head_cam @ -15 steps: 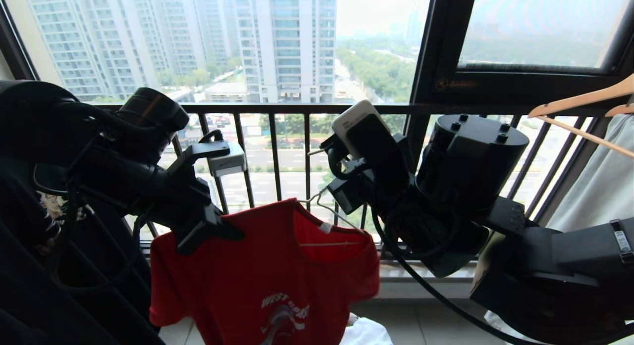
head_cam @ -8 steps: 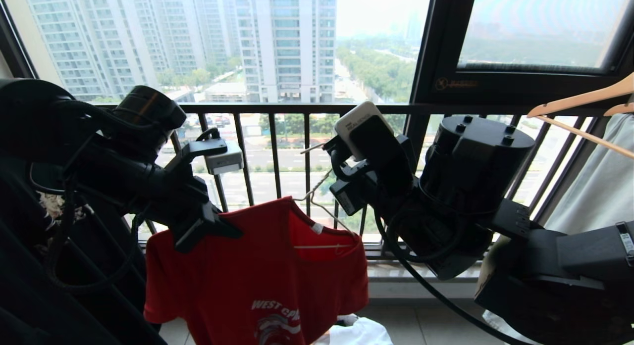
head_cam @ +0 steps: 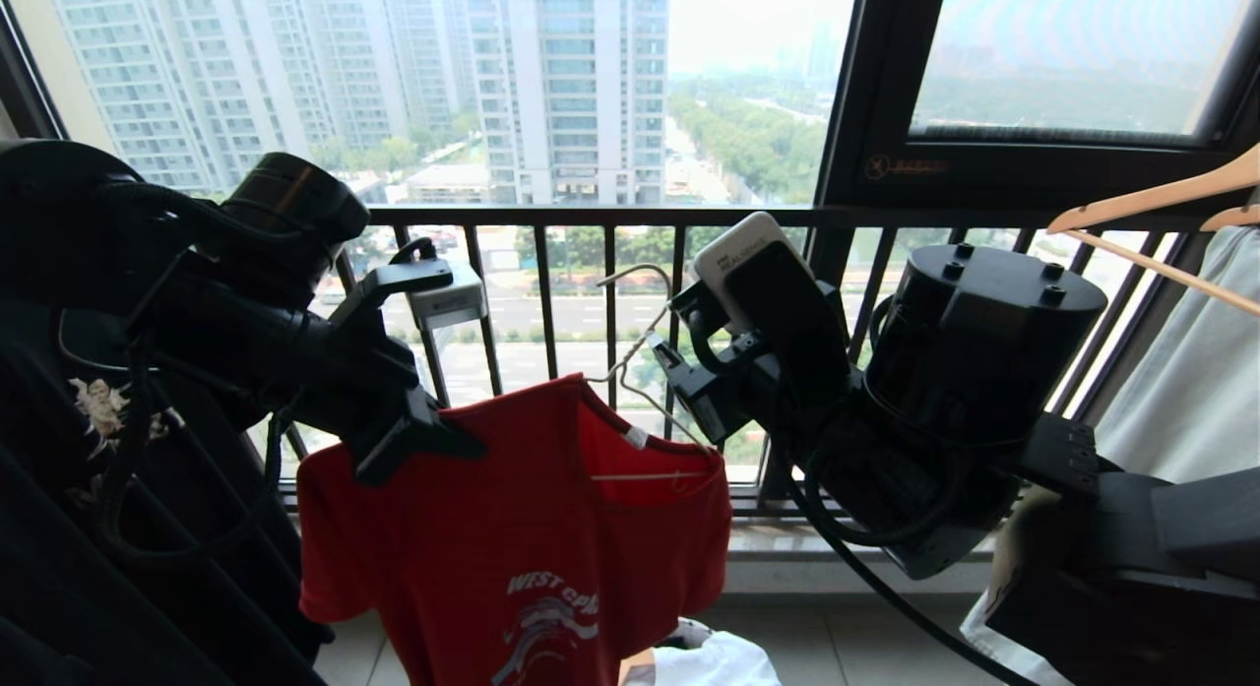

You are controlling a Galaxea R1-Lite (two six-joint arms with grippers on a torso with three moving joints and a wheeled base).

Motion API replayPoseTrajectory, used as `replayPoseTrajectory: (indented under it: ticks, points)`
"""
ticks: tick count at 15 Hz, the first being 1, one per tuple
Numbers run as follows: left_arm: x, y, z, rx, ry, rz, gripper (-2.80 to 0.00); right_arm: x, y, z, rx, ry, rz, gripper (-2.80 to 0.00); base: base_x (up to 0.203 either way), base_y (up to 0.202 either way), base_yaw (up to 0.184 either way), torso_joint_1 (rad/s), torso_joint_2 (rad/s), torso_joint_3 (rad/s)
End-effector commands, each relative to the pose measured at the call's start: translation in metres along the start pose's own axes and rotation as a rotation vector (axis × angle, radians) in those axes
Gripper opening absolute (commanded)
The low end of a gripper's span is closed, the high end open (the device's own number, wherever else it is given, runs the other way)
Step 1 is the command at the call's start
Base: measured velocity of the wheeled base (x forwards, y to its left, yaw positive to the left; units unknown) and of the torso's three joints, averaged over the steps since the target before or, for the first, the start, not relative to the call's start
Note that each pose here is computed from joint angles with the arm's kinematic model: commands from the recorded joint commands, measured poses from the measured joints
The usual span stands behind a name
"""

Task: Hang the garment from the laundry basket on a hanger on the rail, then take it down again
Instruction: Hang the clothes on the clothes rack

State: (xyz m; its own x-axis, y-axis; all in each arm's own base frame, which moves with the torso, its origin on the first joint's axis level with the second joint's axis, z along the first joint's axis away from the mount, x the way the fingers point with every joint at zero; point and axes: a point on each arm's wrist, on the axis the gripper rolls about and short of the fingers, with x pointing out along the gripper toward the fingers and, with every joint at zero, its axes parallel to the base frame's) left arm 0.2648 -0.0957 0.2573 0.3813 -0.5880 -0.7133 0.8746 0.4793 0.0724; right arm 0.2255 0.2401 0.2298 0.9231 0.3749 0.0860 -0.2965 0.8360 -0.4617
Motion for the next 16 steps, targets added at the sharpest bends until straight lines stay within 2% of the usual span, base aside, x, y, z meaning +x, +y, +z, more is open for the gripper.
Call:
replayPoseTrajectory:
  ticks: [1,2,3,5,7,10,12,14,16]
  points:
    - [-0.006,0.001,0.004,-0.021,-0.019,0.014,-2.8,-0.017,-0.021,-0.004,0.044,0.008,-0.03,-0.58,0.0,0.0,0.0,0.0,0.0,0.0]
    - [-0.008,0.002,0.006,-0.051,-0.027,0.02,-2.8,-0.021,-0.029,-0.008,0.049,0.017,-0.039,-2.8,0.0,0.0,0.0,0.0,0.0,0.0]
    - [-0.009,0.001,0.007,-0.079,-0.033,0.023,-2.8,-0.025,-0.034,-0.01,0.058,0.014,-0.037,-2.8,0.0,0.0,0.0,0.0,0.0,0.0]
    - [-0.014,-0.002,0.006,-0.089,-0.04,0.026,-2.8,-0.032,-0.04,-0.015,0.083,0.026,-0.044,-2.8,0.0,0.0,0.0,0.0,0.0,0.0]
    - [-0.02,-0.009,0.002,-0.098,-0.041,0.024,-2.8,-0.034,-0.045,-0.03,0.069,0.075,-0.058,-2.8,0.0,0.0,0.0,0.0,0.0,0.0]
    - [-0.024,-0.016,-0.005,-0.116,-0.044,0.005,-2.8,-0.038,-0.052,-0.052,0.098,0.147,-0.086,-2.8,0.0,0.0,0.0,0.0,0.0,0.0]
    - [-0.02,-0.015,-0.006,-0.132,-0.08,0.016,-2.8,-0.037,-0.051,-0.055,0.145,0.156,-0.09,-2.8,0.0,0.0,0.0,0.0,0.0,0.0]
    - [-0.017,-0.017,-0.009,-0.134,-0.116,0.032,-2.8,-0.038,-0.052,-0.055,0.157,0.155,-0.092,-2.8,0.0,0.0,0.0,0.0,0.0,0.0]
    - [-0.015,-0.02,-0.012,-0.135,-0.117,0.024,-2.8,-0.04,-0.051,-0.058,0.185,0.164,-0.092,-2.8,0.0,0.0,0.0,0.0,0.0,0.0]
